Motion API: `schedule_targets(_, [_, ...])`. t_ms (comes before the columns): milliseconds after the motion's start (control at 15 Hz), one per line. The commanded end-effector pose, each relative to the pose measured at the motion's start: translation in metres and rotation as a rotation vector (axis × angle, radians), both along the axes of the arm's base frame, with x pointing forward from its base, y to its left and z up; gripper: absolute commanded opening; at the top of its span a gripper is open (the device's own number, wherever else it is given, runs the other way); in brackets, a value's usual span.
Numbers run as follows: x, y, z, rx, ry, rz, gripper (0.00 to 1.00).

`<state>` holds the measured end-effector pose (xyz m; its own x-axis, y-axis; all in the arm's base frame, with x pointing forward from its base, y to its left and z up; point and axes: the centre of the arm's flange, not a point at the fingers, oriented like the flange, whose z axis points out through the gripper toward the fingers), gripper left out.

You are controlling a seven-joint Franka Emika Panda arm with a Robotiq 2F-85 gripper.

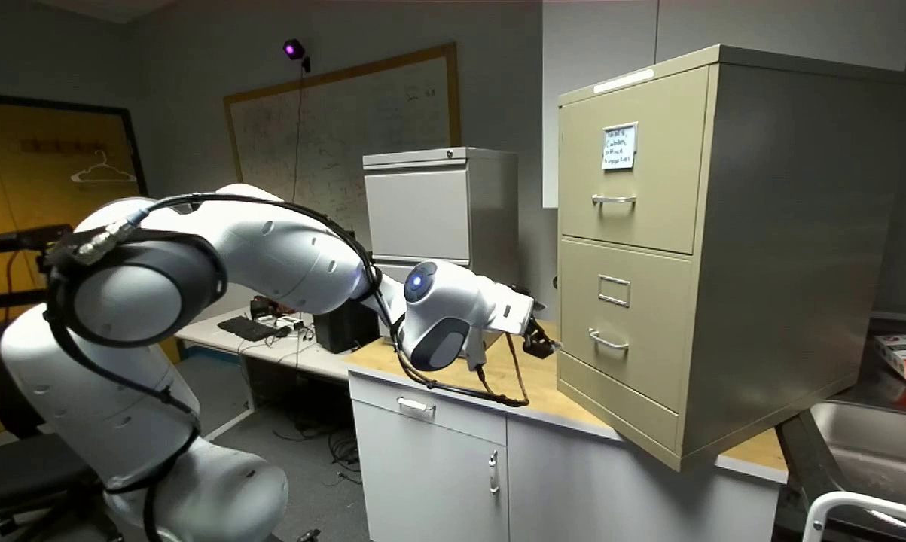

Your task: Open the bottom drawer of the file cabinet on the right

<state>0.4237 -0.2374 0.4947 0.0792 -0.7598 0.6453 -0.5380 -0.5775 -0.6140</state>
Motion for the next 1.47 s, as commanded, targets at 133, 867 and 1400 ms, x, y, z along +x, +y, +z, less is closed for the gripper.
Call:
schedule_targets(133, [0.013, -0.061, -0.017, 0.048, -0.046, 0.052, 1.00])
schedule_targets(867, [0.074, -0.122, 0.001, 0.044, -0.065, 0.165, 1.00])
schedule_targets(1400, [0.150, -0.158, -0.008, 0.068, 0.047, 0.288, 1.00])
